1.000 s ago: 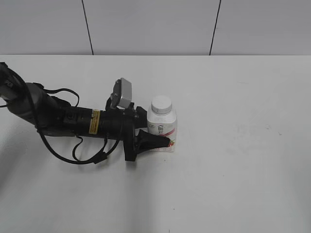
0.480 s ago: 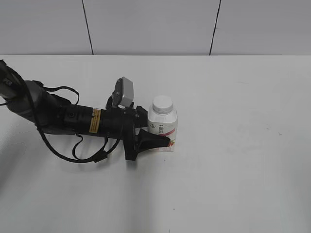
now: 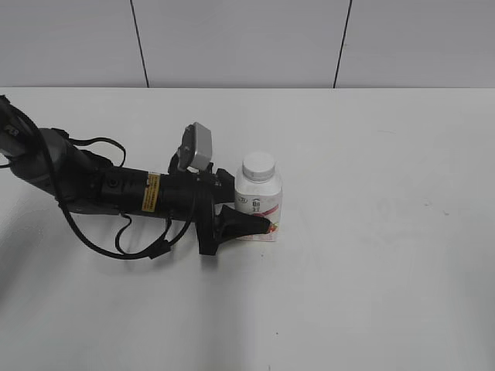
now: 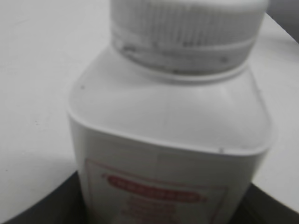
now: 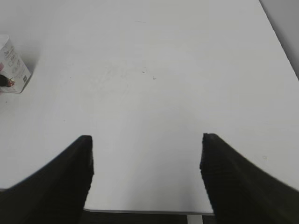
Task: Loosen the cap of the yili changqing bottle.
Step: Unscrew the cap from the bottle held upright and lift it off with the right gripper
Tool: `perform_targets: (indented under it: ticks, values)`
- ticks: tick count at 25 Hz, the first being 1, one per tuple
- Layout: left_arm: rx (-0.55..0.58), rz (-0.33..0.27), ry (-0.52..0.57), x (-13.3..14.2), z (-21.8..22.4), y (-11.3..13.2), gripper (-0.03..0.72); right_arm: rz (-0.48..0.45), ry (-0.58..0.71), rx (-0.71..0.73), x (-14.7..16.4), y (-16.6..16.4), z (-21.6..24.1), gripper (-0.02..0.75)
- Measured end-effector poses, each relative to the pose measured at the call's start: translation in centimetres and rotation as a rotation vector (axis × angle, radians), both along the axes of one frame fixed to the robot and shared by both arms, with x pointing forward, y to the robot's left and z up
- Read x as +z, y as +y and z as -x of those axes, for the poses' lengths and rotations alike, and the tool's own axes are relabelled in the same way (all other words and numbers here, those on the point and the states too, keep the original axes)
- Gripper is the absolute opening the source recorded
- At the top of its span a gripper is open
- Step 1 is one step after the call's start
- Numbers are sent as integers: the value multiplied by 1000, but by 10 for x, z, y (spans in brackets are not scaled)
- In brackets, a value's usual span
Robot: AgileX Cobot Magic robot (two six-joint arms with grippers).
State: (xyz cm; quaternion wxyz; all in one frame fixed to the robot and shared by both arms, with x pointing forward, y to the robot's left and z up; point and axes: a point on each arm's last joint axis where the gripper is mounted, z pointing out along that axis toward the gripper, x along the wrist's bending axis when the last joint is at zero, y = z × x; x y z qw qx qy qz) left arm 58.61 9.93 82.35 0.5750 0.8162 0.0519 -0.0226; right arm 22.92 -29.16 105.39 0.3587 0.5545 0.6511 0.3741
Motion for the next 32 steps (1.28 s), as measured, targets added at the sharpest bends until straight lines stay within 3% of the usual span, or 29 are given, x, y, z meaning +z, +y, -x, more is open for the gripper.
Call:
perform_targets:
  ticks: [7,14,19,25,32]
  values:
    - [-2,-35,-14,4,-1,1,415,-32,77,-8,10,1,-14,564]
    - [-2,-36,-12,4,-1,1,415,-163,142,46,33,12,-54,564]
    - [-3,-35,-11,4,-1,1,415,-227,306,66,41,18,-89,564]
    - [-4,-34,-11,4,-1,1,415,-237,598,84,53,22,-146,564]
    - [-6,-34,-11,4,-1,1,415,-293,677,83,67,26,-192,564]
